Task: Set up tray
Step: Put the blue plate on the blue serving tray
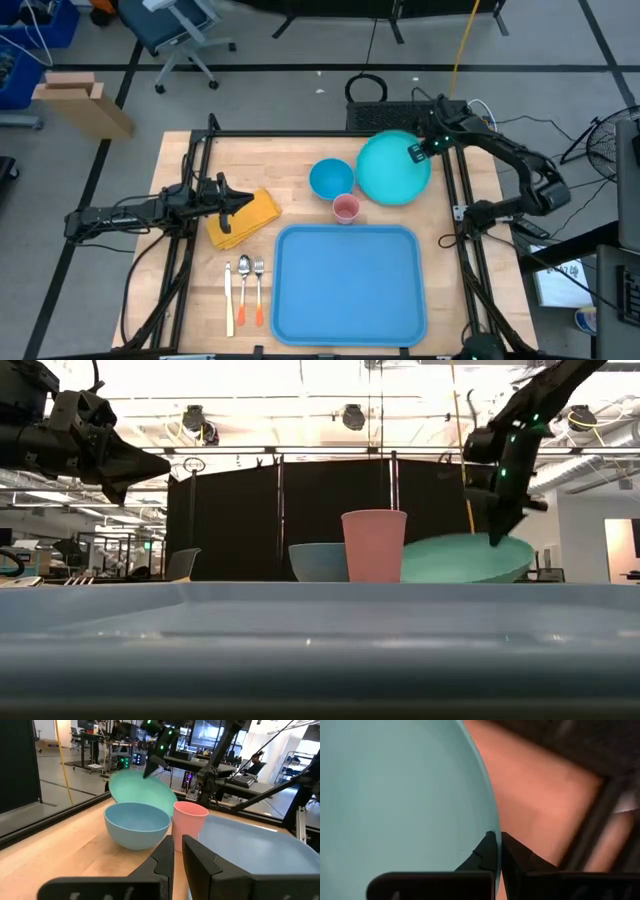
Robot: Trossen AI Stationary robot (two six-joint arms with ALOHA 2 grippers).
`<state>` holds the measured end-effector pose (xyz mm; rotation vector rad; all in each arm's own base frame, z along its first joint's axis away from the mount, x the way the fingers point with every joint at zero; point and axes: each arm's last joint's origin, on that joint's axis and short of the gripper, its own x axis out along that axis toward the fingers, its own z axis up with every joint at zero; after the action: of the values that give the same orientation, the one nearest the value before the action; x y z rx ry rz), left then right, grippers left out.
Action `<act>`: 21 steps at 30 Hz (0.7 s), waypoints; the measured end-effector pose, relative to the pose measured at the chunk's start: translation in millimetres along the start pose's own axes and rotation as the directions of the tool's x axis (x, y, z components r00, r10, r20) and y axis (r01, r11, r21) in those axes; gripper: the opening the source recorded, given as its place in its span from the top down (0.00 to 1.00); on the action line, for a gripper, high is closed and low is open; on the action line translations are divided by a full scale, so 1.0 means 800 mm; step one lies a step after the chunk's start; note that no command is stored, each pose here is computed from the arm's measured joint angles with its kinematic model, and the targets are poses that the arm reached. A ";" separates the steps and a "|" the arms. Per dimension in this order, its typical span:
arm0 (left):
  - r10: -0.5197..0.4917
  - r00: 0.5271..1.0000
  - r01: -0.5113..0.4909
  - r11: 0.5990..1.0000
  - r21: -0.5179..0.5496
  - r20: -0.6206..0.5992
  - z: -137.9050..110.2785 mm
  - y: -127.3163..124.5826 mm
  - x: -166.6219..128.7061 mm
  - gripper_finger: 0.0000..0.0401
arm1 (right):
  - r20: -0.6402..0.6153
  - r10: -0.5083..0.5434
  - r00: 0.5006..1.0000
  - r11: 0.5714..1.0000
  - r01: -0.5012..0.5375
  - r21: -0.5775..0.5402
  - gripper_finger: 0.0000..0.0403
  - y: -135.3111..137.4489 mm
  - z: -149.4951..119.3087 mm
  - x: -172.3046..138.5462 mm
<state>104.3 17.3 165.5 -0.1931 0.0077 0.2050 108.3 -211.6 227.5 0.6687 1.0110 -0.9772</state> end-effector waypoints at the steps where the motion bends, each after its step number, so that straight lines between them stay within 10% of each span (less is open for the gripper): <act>1: 0.000 1.000 0.000 1.000 0.000 0.000 0.000 0.000 0.000 0.91 | 0.037 -0.001 0.999 1.000 0.001 0.006 1.00 0.000 0.003 -0.009; 10: 0.000 1.000 0.000 1.000 0.001 0.001 0.000 0.000 0.000 0.91 | 0.256 0.214 0.943 0.976 -0.215 -0.026 1.00 0.011 0.025 -0.089; 21: 0.000 1.000 0.000 1.000 0.001 -0.003 0.000 0.000 0.000 0.91 | 0.147 0.551 0.821 0.800 -0.470 -0.372 1.00 0.087 -0.008 -0.171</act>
<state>104.3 17.3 165.3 -0.1921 0.0103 0.2048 142.0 -127.8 351.9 0.4916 0.6825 -0.3840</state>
